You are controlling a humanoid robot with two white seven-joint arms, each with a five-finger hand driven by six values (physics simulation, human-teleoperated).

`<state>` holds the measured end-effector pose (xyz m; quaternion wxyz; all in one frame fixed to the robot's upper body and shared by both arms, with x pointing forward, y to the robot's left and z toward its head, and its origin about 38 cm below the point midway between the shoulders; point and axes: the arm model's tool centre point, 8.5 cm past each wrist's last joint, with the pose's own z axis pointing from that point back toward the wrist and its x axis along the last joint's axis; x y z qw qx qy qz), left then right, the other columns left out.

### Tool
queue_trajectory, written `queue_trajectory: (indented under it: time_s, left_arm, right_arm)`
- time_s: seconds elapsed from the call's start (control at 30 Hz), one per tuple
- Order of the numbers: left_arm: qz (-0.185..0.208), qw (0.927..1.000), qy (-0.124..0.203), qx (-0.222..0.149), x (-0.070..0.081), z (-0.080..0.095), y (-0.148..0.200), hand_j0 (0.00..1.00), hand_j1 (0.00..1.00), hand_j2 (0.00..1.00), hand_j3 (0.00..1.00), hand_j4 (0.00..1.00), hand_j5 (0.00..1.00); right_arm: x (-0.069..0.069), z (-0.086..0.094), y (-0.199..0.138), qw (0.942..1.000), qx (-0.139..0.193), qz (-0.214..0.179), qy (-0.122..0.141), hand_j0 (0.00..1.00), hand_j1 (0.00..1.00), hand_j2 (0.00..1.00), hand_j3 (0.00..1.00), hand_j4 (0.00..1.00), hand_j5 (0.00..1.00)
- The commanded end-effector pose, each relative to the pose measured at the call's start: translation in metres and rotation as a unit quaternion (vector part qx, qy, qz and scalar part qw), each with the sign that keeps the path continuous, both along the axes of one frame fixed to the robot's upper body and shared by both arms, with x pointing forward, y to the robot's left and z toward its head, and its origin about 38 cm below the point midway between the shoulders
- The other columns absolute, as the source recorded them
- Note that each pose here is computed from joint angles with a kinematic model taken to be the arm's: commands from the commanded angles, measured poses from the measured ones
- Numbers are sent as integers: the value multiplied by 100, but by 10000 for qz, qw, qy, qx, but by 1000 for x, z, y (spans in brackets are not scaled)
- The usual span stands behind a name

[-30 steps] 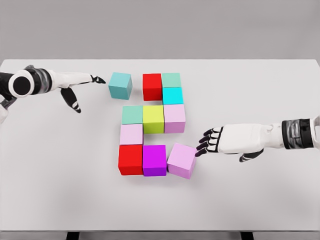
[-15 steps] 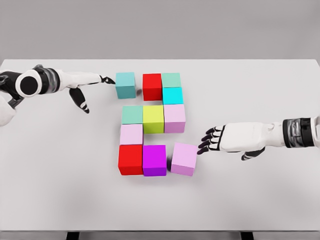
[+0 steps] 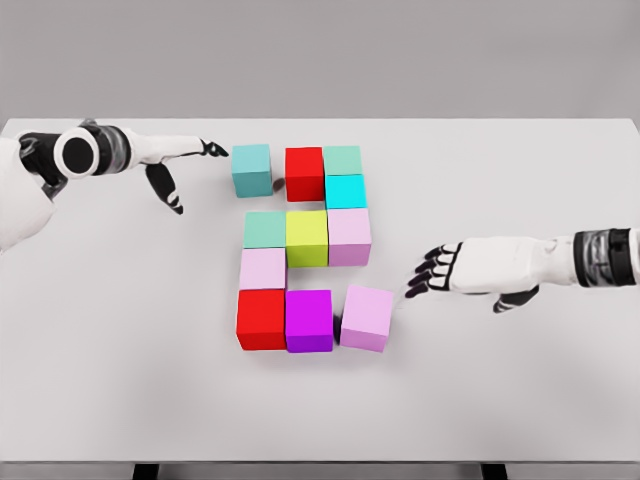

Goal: Assemble the squares on the desktop into the number 2

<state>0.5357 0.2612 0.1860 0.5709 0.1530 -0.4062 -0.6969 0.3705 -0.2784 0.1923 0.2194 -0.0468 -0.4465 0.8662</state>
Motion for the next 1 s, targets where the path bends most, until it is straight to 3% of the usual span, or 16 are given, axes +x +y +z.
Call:
queue_trajectory:
  time_s: [0.0, 0.33, 0.73, 0.83, 0.97]
  left_arm:
    - [-45, 10000, 18, -36, 2, -3, -9, 100, 100, 100, 100, 100, 100]
    - [-172, 9998, -5, -75, 0, -2, -19, 100, 100, 100, 100, 100, 100]
    - [-216, 9997, -16, -102, 0, -1, -24, 100, 100, 100, 100, 100, 100]
    - [-203, 9997, -73, -106, 1, 7, -17, 100, 100, 100, 100, 100, 100]
    - [-772, 9962, -194, -349, -13, 20, 4, 100, 100, 100, 100, 100, 100]
  right_arm:
    - [5, -3, -9, 9998, -32, -171, 51, 100, 100, 100, 100, 100, 100]
    - [3, -17, 14, 9999, 29, 71, 133, 100, 100, 100, 100, 100, 100]
    - [0, -8, 29, 9995, 156, 287, 29, 100, 100, 100, 100, 100, 100]
    - [-2, -6, 35, 9991, 200, 370, 2, 100, 100, 100, 100, 100, 100]
    - [-1, -3, 35, 9991, 228, 364, -13, 100, 100, 100, 100, 100, 100]
